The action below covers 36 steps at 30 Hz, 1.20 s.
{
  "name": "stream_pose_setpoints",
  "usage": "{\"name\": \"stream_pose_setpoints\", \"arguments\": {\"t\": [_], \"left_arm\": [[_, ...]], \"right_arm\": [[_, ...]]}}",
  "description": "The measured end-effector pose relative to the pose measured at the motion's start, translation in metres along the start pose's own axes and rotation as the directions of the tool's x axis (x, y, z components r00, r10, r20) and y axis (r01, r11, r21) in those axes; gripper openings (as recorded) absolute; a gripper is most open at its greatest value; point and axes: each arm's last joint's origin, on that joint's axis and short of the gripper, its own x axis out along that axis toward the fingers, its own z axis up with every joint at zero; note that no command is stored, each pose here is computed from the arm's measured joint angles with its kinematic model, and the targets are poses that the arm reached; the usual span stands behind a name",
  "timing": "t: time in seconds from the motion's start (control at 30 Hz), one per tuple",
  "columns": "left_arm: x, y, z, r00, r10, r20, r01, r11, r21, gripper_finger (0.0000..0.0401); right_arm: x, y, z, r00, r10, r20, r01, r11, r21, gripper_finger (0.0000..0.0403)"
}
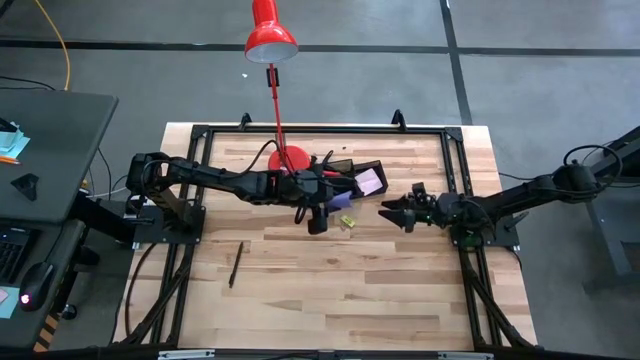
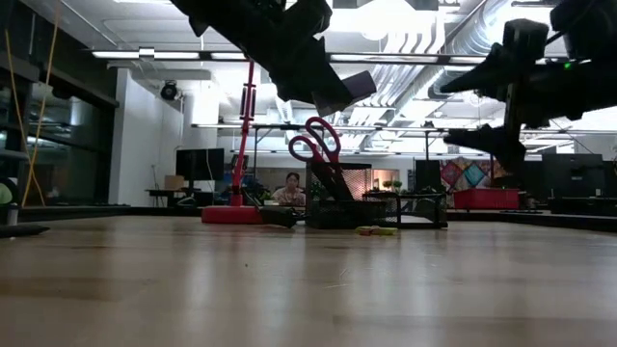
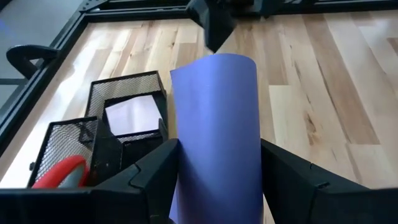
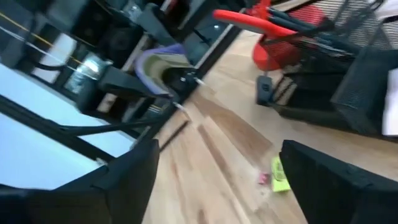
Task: Pick and place office supplies into organizer
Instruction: Put the blue sticky notes into the black desk organizer
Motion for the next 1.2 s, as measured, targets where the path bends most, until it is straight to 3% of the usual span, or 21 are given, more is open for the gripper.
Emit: {"name": "stream_pose_setpoints", "arguments": {"t": [0.2, 0.57, 0.83, 1.2], "left_arm": [[0.0, 0.0, 0.0, 1.0, 0.008, 0.0, -0.008, 1.0, 0.001, 0.0195], [0.0, 0.0, 0.0, 1.0, 0.008, -0.003, -0.008, 1.0, -0.004, 0.0195], [0.0, 0.0, -0.002, 1.0, 0.007, -0.024, -0.007, 1.0, -0.002, 0.0195], [0.0, 0.001, -0.005, 0.998, 0.031, -0.047, -0.031, 1.0, 0.002, 0.0195]], "right_arm": [[0.006, 0.013, 0.009, 0.999, 0.038, 0.006, -0.037, 0.999, -0.027, 0.029], [0.049, 0.052, 0.028, 0.985, -0.148, -0.09, 0.129, 0.972, -0.196, 0.0288], [0.08, 0.068, 0.031, 0.988, -0.125, -0.094, 0.098, 0.965, -0.245, 0.0289], [0.09, 0.076, 0.034, 0.989, -0.123, -0.08, 0.1, 0.963, -0.249, 0.0288]]}}
